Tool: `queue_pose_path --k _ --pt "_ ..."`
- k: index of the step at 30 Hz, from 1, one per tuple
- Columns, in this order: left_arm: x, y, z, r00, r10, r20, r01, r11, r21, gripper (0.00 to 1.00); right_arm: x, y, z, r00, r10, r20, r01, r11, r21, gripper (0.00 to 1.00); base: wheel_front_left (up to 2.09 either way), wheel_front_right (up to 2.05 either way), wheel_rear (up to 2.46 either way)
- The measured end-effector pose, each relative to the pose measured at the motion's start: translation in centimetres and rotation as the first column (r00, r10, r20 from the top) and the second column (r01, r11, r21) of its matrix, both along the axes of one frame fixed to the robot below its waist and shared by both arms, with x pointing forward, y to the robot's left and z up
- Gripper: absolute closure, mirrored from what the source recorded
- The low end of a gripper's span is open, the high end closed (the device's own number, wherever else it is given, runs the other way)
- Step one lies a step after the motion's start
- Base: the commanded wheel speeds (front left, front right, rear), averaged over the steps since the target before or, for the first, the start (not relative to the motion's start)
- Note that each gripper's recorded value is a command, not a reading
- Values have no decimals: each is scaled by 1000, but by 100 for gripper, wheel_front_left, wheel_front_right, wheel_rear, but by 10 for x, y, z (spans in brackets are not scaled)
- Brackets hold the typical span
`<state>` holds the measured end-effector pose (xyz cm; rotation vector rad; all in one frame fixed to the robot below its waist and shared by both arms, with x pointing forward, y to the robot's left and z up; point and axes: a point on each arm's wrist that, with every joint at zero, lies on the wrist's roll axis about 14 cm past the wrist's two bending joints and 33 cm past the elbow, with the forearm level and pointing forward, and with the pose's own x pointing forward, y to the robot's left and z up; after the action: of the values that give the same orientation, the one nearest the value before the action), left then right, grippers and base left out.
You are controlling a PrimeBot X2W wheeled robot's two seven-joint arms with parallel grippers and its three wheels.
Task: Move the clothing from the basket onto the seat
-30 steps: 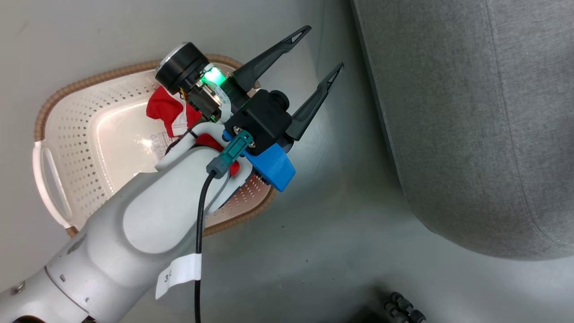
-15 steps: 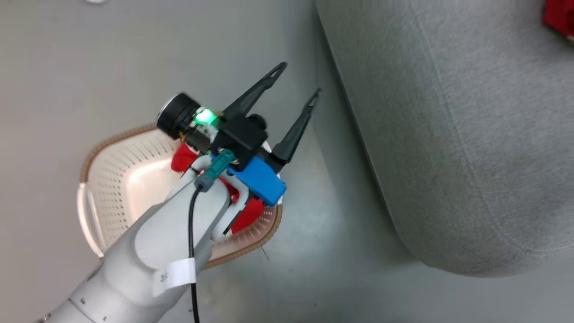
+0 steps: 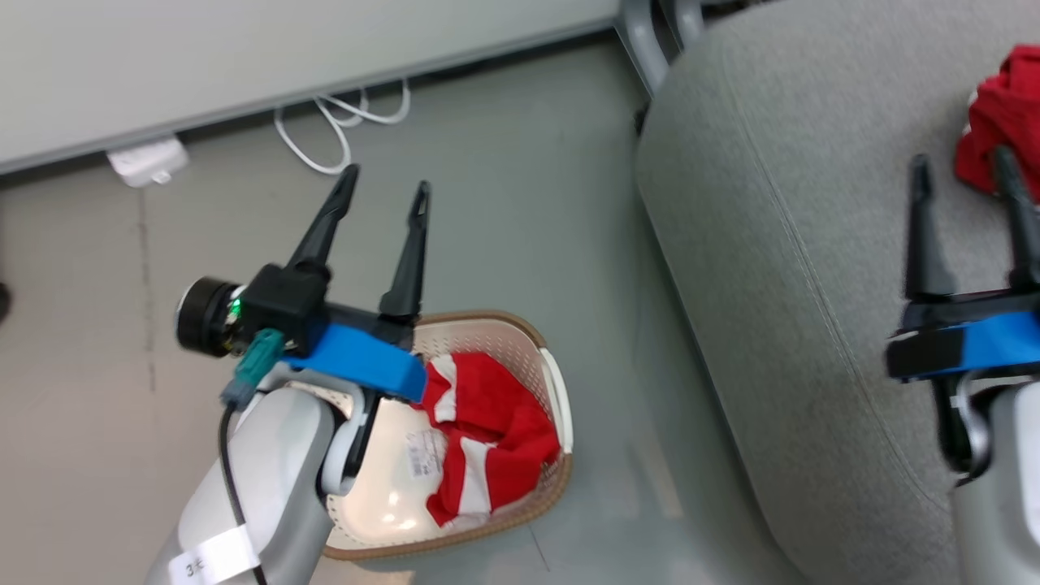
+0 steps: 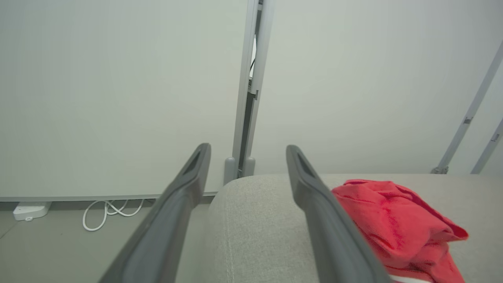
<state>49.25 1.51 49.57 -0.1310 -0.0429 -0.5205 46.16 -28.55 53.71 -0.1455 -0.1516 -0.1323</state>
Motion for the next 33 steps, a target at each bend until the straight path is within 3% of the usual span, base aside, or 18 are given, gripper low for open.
queue_pose_path --k 8,15,21,33 --pt "-24 81 29 968 245 57 -245 970 -7 0 3 92 25 971 228 78 -232 971 55 0 0 0 0" --pt "-56 134 41 916 391 86 -391 920 -17 0 -12 143 30 934 347 91 -354 932 82 0 0 0 0" --pt "-82 160 38 889 453 72 -452 891 -30 0 -33 153 17 930 361 64 -366 922 128 0 0 0 0" --pt "-116 158 10 899 439 4 -439 899 3 0 -67 136 -21 952 305 -25 -293 932 212 0 0 0 0"
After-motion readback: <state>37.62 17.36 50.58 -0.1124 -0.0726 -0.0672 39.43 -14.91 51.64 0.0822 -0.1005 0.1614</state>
